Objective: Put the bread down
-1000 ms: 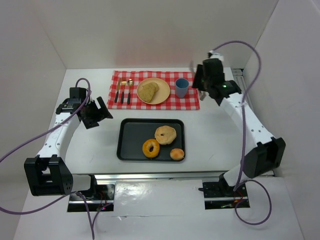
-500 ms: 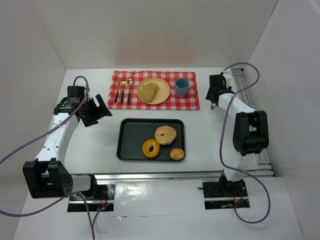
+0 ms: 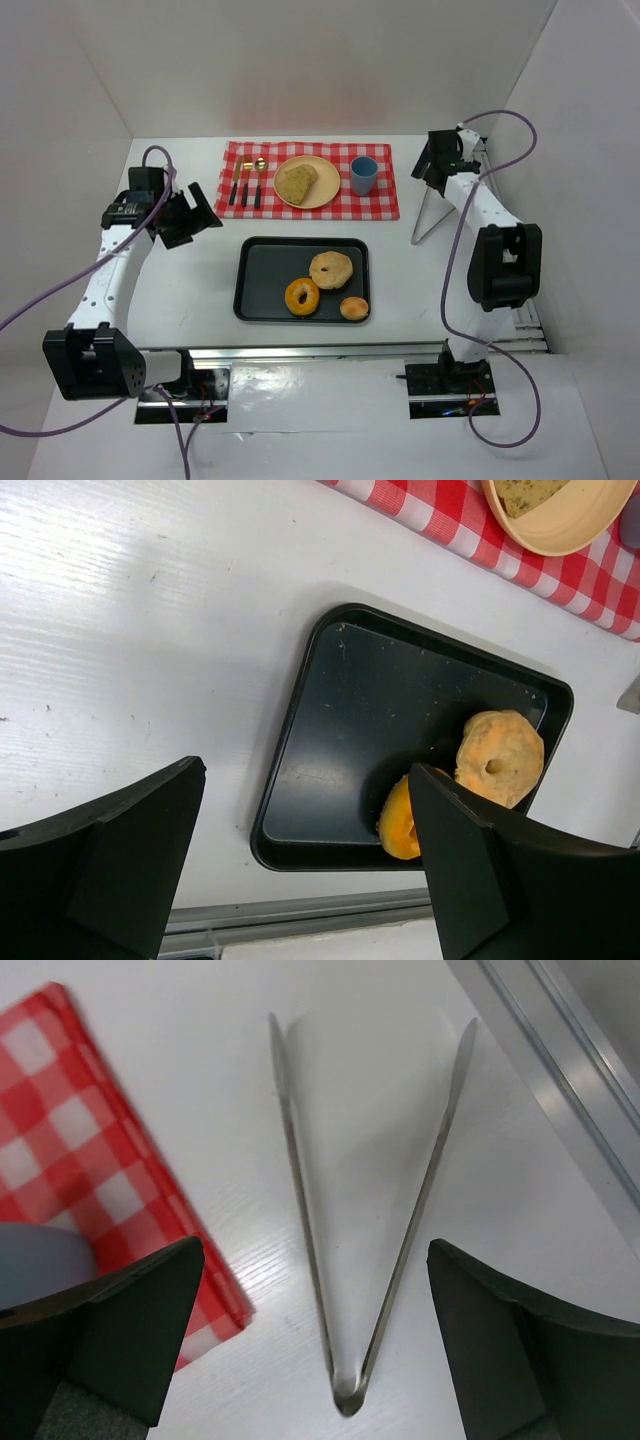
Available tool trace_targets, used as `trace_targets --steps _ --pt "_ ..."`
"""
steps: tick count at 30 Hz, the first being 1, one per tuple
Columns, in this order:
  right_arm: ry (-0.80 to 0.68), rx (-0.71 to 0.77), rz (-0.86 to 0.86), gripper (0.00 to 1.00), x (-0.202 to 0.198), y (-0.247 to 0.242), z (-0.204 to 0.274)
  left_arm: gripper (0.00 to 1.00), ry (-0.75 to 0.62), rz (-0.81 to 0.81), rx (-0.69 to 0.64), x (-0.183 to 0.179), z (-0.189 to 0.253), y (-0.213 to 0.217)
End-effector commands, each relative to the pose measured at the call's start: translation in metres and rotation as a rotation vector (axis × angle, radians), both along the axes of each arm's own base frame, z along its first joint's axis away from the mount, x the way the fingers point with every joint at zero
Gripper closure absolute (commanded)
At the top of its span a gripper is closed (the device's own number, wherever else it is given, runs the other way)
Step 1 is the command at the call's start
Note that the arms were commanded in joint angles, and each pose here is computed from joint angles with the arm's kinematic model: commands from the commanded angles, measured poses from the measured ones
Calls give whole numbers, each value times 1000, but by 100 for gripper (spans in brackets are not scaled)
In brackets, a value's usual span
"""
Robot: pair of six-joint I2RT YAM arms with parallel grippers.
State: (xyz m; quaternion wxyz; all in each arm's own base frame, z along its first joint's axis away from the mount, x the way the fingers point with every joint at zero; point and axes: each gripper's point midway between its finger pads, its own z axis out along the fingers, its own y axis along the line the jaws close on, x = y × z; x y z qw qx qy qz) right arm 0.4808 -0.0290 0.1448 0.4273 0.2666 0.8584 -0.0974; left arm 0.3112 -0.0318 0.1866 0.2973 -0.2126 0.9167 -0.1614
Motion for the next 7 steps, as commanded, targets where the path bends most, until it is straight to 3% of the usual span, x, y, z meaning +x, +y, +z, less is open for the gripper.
trace_targets --steps 1,7 --pt "-32 76 13 0 -25 12 47 4 -52 -12 17 3 23 3" --pt "12 81 16 0 -74 13 29 4 -76 -19 25 4 31 3"
